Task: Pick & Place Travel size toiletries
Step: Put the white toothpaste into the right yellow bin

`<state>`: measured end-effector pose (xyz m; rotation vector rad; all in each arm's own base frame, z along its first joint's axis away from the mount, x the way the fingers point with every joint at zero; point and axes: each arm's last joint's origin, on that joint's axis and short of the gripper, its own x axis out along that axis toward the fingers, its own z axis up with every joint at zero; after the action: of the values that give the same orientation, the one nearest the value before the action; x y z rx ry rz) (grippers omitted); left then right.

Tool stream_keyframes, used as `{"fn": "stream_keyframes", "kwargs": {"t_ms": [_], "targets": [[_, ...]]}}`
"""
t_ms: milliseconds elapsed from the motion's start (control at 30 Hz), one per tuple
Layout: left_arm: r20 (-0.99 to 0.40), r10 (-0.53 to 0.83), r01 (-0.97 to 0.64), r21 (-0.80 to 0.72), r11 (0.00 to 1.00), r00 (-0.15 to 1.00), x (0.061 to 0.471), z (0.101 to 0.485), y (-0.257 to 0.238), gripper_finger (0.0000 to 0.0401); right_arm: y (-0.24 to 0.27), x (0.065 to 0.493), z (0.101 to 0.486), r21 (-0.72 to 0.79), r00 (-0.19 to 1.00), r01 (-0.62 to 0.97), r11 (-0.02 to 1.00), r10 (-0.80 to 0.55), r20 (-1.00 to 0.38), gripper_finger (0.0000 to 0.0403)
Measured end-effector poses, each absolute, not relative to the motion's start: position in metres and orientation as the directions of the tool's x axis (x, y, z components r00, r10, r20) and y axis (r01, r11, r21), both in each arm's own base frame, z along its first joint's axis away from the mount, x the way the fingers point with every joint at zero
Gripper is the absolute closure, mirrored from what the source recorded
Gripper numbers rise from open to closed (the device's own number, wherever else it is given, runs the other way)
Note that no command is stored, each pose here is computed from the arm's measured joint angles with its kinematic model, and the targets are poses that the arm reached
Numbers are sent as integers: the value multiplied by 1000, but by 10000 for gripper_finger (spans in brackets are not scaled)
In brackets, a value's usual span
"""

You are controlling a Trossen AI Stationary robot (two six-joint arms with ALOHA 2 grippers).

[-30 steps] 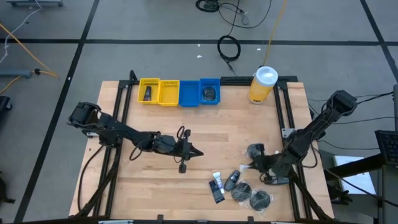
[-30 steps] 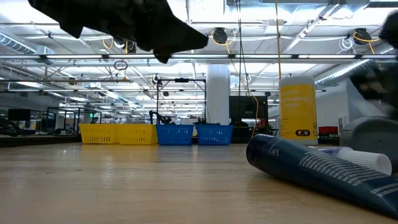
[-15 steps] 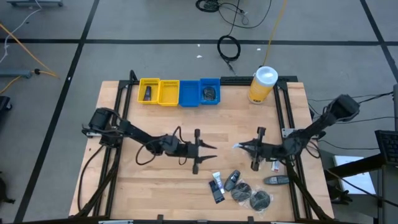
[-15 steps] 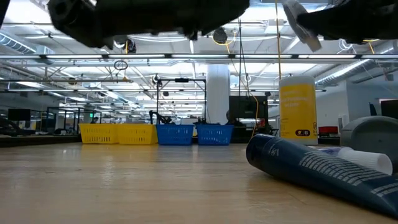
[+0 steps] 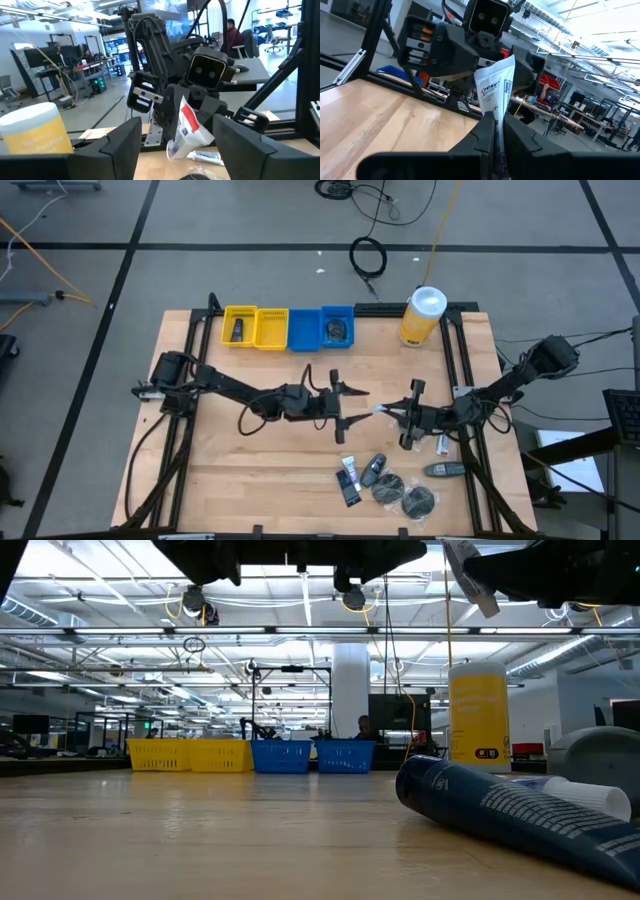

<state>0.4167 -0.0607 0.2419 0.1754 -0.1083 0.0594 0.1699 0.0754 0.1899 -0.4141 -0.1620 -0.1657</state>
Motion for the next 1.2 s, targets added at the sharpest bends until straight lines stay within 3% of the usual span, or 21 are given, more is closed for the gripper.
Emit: {"fn": "stream_keyframes", "kwargs": {"t_ms": [367, 867, 1000, 1200], "targets": [[99, -4, -12, 157, 987, 995, 417, 241, -60, 243, 75, 170, 190, -386, 974, 192, 902, -127, 189, 383], [119, 30, -48, 151, 987, 992, 425, 233, -59, 224, 76, 170, 190, -381, 974, 193, 904, -128, 190, 382], [130, 2, -23, 156, 987, 992, 425, 234, -60, 267, 76, 170, 190, -384, 974, 192, 903, -128, 187, 382], [114, -4, -13, 152, 988, 994, 425, 232, -58, 368, 75, 170, 190, -381, 973, 198, 903, -136, 184, 375]]}}
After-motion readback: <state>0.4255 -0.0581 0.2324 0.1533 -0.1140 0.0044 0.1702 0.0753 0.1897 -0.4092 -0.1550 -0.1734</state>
